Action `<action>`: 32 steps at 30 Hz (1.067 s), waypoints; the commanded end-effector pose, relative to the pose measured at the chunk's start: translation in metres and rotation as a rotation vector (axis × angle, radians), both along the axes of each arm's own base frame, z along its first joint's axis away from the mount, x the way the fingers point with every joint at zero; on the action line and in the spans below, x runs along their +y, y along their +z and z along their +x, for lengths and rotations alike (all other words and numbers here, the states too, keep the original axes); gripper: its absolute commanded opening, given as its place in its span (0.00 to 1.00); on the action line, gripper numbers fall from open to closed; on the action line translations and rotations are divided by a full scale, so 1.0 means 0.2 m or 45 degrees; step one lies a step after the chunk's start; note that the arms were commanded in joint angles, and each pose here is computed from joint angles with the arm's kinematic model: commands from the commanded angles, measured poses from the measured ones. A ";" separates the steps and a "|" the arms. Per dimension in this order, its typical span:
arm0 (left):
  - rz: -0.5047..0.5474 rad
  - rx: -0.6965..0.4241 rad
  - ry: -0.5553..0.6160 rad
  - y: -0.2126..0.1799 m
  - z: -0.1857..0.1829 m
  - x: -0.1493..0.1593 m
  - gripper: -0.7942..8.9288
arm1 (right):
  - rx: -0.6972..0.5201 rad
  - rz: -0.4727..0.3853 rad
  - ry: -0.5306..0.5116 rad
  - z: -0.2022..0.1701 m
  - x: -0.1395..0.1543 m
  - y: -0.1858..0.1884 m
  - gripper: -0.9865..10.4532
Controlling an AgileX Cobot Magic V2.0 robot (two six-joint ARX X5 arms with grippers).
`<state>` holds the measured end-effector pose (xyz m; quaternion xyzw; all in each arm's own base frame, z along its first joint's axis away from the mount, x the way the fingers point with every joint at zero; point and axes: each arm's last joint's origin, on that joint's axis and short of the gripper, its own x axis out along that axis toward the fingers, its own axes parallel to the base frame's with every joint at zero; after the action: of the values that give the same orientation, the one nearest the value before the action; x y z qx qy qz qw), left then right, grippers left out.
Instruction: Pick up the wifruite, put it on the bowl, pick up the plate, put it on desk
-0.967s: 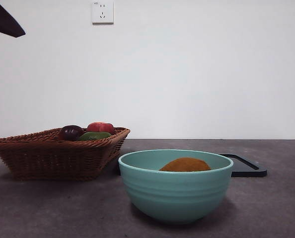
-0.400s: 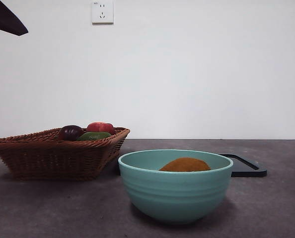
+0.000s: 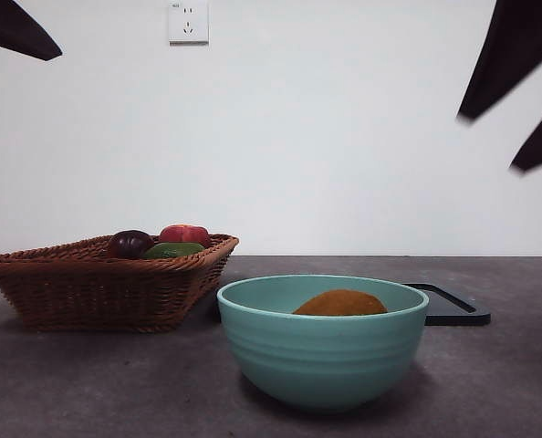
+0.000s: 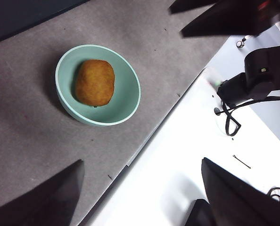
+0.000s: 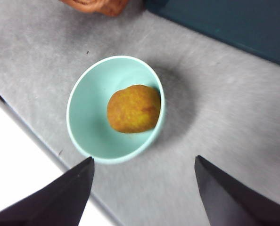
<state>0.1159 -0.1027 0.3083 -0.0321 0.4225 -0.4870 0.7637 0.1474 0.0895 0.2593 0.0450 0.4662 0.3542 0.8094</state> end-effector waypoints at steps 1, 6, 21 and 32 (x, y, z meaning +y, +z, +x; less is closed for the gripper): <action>-0.014 -0.019 -0.020 0.02 0.00 -0.01 0.49 | 0.009 0.046 -0.025 0.03 0.05 -0.05 0.38; -0.014 -0.020 -0.020 0.02 0.00 -0.01 0.49 | -0.013 -0.019 -0.049 0.08 0.12 -0.15 0.38; -0.012 -0.017 -0.020 0.01 0.00 -0.01 0.49 | -0.040 -0.147 -0.072 0.22 0.27 -0.34 0.30; -0.013 -0.023 -0.022 0.02 0.00 -0.01 0.49 | -0.025 -0.159 -0.048 0.25 0.32 -0.40 0.18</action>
<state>0.1160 -0.1028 0.3085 -0.0320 0.4212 -0.4873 0.7643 0.1969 0.1498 0.1806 -0.0009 0.4762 0.3091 0.8232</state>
